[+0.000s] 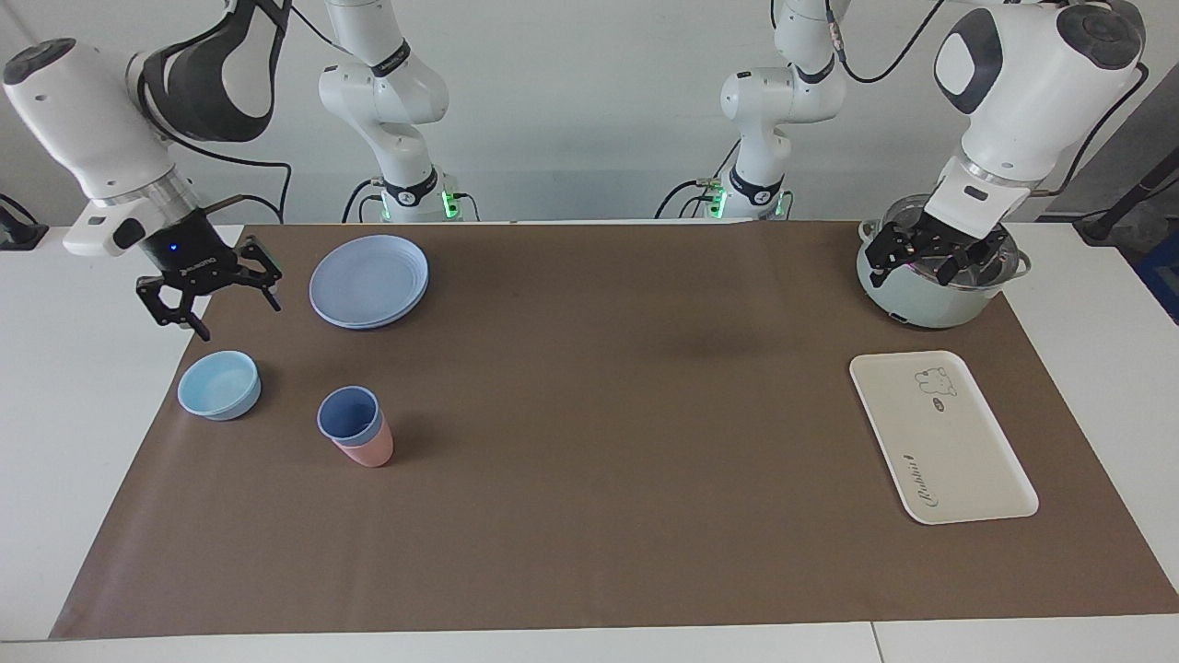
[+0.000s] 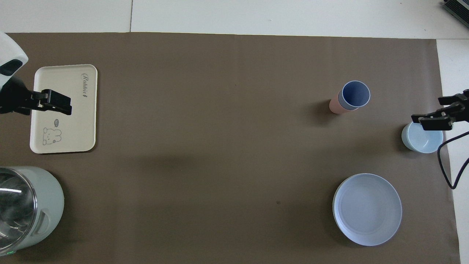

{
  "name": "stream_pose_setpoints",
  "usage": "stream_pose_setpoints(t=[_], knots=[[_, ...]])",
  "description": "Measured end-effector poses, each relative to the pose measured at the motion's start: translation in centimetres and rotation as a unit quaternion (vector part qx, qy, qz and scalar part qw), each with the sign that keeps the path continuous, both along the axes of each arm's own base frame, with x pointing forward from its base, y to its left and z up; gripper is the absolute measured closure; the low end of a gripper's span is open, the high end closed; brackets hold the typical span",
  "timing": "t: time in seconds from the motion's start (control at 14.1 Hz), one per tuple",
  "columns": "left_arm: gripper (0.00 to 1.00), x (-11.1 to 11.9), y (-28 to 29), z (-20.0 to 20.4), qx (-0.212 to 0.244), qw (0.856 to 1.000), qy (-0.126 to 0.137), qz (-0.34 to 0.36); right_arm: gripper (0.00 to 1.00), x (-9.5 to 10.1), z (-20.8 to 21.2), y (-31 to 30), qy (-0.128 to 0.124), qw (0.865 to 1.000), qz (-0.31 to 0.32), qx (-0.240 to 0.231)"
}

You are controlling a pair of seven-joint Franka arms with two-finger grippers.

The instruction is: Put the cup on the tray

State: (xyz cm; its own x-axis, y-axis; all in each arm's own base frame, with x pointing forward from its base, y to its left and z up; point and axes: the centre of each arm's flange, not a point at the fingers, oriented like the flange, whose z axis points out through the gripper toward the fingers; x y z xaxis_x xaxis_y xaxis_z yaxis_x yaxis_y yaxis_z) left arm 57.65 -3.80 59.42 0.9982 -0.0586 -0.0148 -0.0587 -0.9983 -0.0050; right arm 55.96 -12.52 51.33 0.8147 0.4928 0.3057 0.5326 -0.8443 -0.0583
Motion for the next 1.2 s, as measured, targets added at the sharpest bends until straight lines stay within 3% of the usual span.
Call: stream_pose_setpoints(t=[0.35,0.64,0.85,1.2], knots=[[0.0,0.0,0.0,0.0,0.0,1.0,0.0,0.0,0.0,2.2,-6.8,-2.6,-0.064,0.993,0.075,0.058],[0.0,0.0,0.0,0.0,0.0,1.0,0.0,0.0,0.0,3.5,-12.3,-2.4,-0.108,0.98,0.108,0.124],[0.0,0.0,0.0,0.0,0.0,1.0,0.0,0.0,0.0,3.4,-15.9,-2.0,-0.126,0.972,0.112,0.162],[0.0,0.0,0.0,0.0,0.0,1.0,0.0,0.0,0.0,2.6,-22.6,-1.7,-0.179,0.952,0.122,0.216]])
